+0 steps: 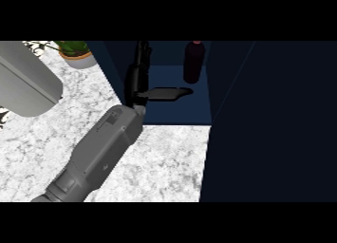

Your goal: Pick up the wine, place it into the cabinet and close the cabinet

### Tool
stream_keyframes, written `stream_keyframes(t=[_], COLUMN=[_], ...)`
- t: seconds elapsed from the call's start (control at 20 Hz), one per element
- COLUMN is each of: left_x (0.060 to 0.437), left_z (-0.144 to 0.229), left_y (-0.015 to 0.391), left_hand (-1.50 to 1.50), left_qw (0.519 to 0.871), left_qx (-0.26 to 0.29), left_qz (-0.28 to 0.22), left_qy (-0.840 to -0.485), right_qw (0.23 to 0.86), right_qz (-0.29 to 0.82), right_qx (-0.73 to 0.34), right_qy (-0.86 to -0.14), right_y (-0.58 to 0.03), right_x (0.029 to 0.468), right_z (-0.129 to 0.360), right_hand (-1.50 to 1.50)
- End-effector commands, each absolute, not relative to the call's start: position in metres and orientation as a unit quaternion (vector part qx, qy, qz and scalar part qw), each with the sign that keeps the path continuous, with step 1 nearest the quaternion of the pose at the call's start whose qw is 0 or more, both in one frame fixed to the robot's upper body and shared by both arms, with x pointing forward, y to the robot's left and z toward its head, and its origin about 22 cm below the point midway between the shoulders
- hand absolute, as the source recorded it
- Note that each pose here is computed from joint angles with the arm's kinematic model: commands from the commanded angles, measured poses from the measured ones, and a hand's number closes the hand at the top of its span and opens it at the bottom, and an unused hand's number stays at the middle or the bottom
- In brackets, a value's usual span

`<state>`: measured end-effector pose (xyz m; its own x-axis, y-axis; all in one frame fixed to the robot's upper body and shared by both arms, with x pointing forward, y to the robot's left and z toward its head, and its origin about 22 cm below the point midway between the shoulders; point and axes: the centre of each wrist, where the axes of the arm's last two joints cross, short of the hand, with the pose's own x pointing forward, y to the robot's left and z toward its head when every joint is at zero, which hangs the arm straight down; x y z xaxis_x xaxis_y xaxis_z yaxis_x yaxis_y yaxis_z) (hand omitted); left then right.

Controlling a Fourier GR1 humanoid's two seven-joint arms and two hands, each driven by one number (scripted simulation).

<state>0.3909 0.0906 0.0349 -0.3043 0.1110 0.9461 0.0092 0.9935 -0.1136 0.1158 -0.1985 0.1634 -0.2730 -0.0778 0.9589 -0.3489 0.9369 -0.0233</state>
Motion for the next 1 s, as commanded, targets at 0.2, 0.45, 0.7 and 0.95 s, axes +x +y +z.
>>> stream_keyframes(t=[0.2, 0.45, 0.7, 0.95], left_x=[0.325, 0.279, 0.250, 0.206], left_z=[0.018, 0.012, 0.030, 0.028], left_y=[0.083, 0.103, 0.108, 0.114], left_hand=[-1.50, -1.50, -1.50, -1.50], left_qw=[0.597, 0.597, 0.584, 0.574], left_qx=[-0.084, -0.098, -0.119, -0.113], left_qz=[0.065, 0.063, 0.072, 0.071], left_qy=[-0.795, -0.794, -0.800, -0.808], right_qw=[0.555, 0.558, 0.551, 0.575], right_qz=[0.112, 0.113, 0.125, 0.166], right_qx=[0.136, 0.139, 0.139, 0.148], right_qy=[-0.813, -0.811, -0.813, -0.787], right_y=[-0.209, -0.203, -0.203, -0.207], right_x=[0.082, 0.084, 0.082, 0.080], right_z=[0.200, 0.196, 0.202, 0.197], right_hand=[-1.50, -1.50, -1.50, 1.50])
